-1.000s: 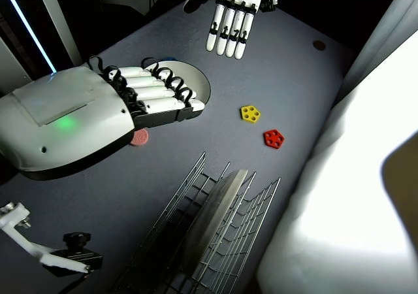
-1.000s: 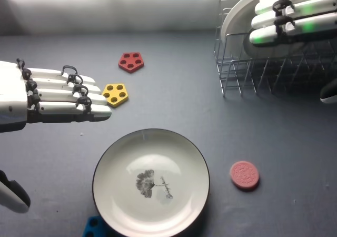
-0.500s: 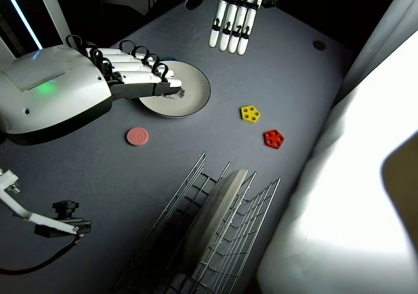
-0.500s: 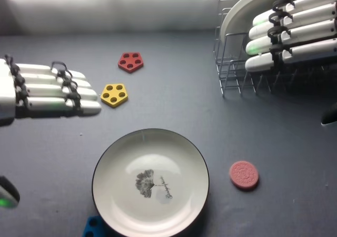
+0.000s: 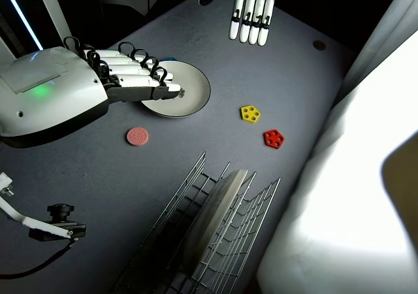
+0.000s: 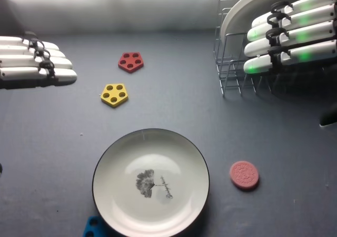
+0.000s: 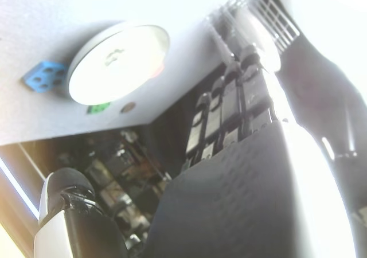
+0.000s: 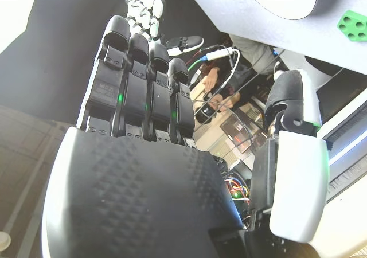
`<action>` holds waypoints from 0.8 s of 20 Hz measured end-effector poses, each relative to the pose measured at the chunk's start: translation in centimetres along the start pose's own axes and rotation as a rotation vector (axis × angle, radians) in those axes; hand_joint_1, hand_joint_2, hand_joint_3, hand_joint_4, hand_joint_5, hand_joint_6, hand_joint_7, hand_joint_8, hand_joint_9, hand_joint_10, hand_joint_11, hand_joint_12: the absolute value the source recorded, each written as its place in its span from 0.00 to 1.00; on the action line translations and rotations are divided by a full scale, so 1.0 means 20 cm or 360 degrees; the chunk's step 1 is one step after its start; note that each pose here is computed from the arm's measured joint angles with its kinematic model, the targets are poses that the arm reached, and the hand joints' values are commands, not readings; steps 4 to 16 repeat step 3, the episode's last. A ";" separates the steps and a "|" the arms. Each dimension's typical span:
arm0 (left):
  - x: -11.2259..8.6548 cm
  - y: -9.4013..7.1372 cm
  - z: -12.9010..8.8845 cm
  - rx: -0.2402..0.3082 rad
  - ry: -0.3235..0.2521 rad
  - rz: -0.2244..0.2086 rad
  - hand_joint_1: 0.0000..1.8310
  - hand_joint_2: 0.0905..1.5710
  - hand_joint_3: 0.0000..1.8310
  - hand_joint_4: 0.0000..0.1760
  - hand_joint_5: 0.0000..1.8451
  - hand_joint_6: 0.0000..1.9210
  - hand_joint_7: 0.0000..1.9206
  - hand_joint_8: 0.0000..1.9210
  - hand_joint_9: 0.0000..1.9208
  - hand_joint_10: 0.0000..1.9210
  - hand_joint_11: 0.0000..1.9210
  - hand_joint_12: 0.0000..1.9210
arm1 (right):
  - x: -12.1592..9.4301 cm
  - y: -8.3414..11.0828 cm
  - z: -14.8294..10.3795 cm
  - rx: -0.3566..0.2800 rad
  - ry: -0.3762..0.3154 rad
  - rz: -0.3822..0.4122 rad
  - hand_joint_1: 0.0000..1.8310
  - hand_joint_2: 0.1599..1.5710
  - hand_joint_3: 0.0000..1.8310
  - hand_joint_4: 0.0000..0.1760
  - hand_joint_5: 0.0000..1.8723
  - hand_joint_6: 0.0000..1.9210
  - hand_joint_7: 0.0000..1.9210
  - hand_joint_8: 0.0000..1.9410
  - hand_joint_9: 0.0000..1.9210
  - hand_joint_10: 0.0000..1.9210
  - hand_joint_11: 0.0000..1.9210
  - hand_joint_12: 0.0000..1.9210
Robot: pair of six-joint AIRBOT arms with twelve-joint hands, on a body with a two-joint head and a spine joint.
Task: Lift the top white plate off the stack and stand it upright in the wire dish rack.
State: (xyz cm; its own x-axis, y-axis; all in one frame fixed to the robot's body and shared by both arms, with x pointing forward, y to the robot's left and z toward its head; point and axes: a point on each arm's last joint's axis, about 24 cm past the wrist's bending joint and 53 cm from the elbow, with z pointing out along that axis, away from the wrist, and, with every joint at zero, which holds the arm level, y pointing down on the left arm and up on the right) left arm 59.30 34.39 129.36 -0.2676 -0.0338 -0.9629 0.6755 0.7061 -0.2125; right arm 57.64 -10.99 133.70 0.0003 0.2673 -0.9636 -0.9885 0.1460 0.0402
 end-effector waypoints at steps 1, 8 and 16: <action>0.00 0.00 0.00 0.0006 0.0006 0.0000 0.18 0.50 0.00 0.00 0.01 0.00 0.03 0.00 0.03 0.00 0.05 0.01 | 0.00 0.00 0.00 -0.0003 0.0000 0.0002 0.38 0.59 0.00 0.00 0.17 0.00 0.18 0.00 0.19 0.00 0.23 0.01; 0.02 -0.02 0.00 0.0024 0.0030 0.0009 0.17 0.50 0.00 0.00 0.01 0.00 0.03 0.00 0.03 0.00 0.05 0.01 | 0.00 0.01 0.01 -0.0007 -0.0002 0.0003 0.39 0.60 0.00 0.00 0.17 0.00 0.18 0.00 0.19 0.00 0.22 0.00; 0.02 -0.02 0.00 0.0024 0.0030 0.0009 0.17 0.50 0.00 0.00 0.01 0.00 0.03 0.00 0.03 0.00 0.05 0.01 | 0.00 0.01 0.01 -0.0007 -0.0002 0.0003 0.39 0.60 0.00 0.00 0.17 0.00 0.18 0.00 0.19 0.00 0.22 0.00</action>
